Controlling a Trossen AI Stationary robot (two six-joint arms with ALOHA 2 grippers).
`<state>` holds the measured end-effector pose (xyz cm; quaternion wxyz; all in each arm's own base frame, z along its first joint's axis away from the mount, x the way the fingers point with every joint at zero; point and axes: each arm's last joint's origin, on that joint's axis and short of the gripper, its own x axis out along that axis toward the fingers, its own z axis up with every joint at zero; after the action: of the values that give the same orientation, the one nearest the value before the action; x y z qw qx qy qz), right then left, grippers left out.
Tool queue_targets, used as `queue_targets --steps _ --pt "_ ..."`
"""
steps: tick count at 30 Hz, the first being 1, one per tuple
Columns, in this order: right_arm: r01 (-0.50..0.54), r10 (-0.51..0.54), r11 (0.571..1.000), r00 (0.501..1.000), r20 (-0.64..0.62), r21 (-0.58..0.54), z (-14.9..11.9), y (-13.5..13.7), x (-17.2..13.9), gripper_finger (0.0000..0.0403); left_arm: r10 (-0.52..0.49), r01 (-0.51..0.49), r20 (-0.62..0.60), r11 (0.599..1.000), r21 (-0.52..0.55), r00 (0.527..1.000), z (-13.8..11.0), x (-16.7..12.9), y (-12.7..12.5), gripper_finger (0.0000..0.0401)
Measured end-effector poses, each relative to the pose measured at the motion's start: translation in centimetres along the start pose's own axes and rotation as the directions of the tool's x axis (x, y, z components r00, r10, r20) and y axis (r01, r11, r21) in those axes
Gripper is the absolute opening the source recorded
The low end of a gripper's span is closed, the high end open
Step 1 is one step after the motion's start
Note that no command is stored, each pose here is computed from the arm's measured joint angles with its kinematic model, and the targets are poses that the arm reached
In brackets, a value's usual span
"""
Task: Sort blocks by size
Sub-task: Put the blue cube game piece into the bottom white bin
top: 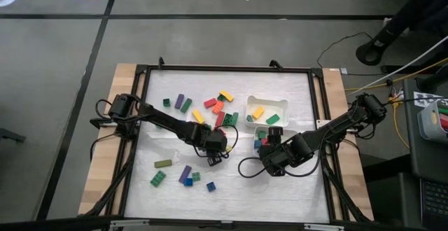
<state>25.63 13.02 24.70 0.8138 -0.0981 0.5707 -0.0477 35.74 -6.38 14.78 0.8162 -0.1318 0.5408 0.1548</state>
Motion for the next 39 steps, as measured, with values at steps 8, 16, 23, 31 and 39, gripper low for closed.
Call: queue_targets --steps 8,16,23,31,39 --pt "-0.04 0.039 0.999 0.996 -0.076 -0.013 -0.6 0.0 0.0 0.0255 -0.357 0.33 0.332 0.934 0.135 0.873 4.5 -1.9 -2.9 0.0118" --pt "-0.03 0.029 1.0 0.989 -0.145 -0.005 -0.8 -0.4 -1.0 0.0255 -0.465 0.398 0.637 0.88 0.259 0.614 7.9 -2.6 -3.4 0.0125" --pt "0.021 -0.022 1.0 0.993 -0.114 -0.01 -0.2 -0.8 -2.1 0.0255 -0.446 0.33 0.723 0.892 0.309 0.528 9.0 -0.1 -2.7 0.0157" --pt "0.021 -0.022 1.0 0.993 -0.112 -0.009 -0.2 -0.8 -2.1 0.0255 -0.409 0.263 0.743 0.912 0.314 0.53 9.6 0.6 -1.4 0.0171" --pt "0.026 -0.021 0.999 0.993 -0.113 0.042 -0.2 -0.8 -2.1 0.0255 -0.46 0.309 0.679 0.888 0.341 0.572 9.4 -1.3 -1.4 0.0199"
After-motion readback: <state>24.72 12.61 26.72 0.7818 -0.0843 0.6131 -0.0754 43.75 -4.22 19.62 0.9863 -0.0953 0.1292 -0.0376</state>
